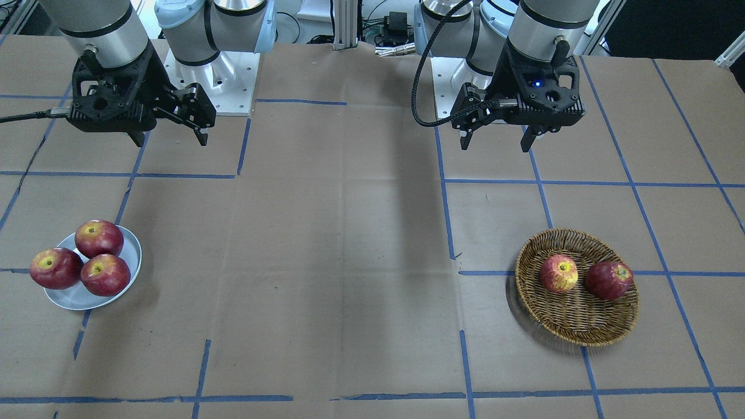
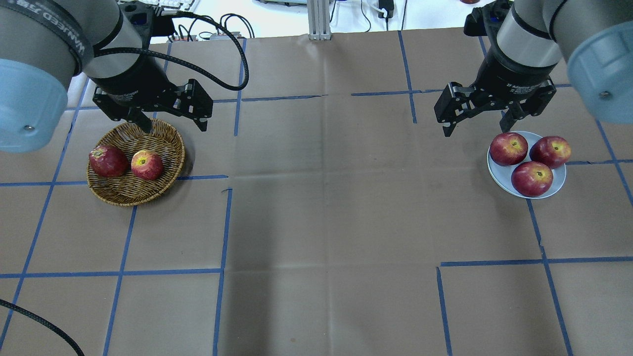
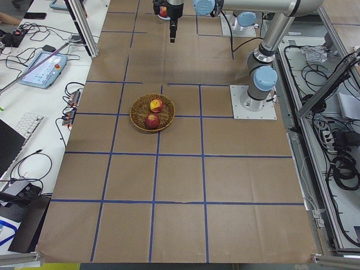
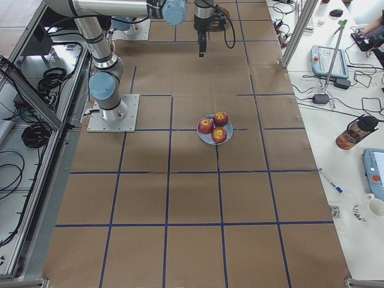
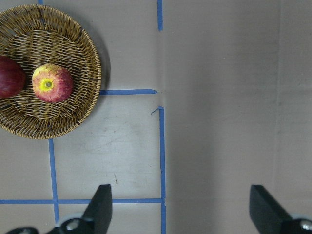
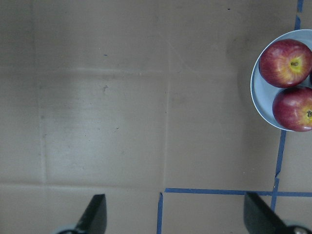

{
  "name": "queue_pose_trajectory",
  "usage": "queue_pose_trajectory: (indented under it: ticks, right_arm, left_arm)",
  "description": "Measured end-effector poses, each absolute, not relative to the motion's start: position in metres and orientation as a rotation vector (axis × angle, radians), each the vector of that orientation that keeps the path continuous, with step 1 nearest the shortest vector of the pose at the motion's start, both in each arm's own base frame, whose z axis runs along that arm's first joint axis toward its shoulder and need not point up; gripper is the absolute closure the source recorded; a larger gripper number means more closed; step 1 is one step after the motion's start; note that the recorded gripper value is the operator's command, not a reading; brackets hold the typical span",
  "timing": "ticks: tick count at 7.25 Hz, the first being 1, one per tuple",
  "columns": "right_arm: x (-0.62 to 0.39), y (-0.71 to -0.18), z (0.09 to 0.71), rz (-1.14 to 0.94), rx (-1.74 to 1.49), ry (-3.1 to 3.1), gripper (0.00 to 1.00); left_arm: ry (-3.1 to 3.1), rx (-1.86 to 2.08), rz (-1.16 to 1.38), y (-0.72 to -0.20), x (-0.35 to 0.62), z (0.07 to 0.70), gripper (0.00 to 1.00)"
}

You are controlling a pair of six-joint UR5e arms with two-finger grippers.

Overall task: Transfer apple from basket to plate
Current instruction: 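Lower the left gripper toward the streaked apple in the wicker basket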

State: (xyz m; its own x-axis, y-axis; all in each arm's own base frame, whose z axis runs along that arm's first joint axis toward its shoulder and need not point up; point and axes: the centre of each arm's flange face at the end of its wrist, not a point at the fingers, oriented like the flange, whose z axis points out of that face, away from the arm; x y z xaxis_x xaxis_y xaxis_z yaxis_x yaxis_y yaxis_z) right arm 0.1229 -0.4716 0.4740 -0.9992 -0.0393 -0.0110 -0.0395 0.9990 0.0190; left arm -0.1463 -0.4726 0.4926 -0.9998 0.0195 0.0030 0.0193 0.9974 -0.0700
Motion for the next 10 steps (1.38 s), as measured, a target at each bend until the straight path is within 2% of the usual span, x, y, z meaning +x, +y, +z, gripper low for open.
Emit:
queue_pose_trajectory:
  ticks: [10]
  right_arm:
    - [0.123, -0.472, 0.473, 0.034, -0.062, 3.130, 0.00]
  left_arm:
    - [-3.138, 0.000, 0.064, -0.474, -0.144, 0.474, 0.01]
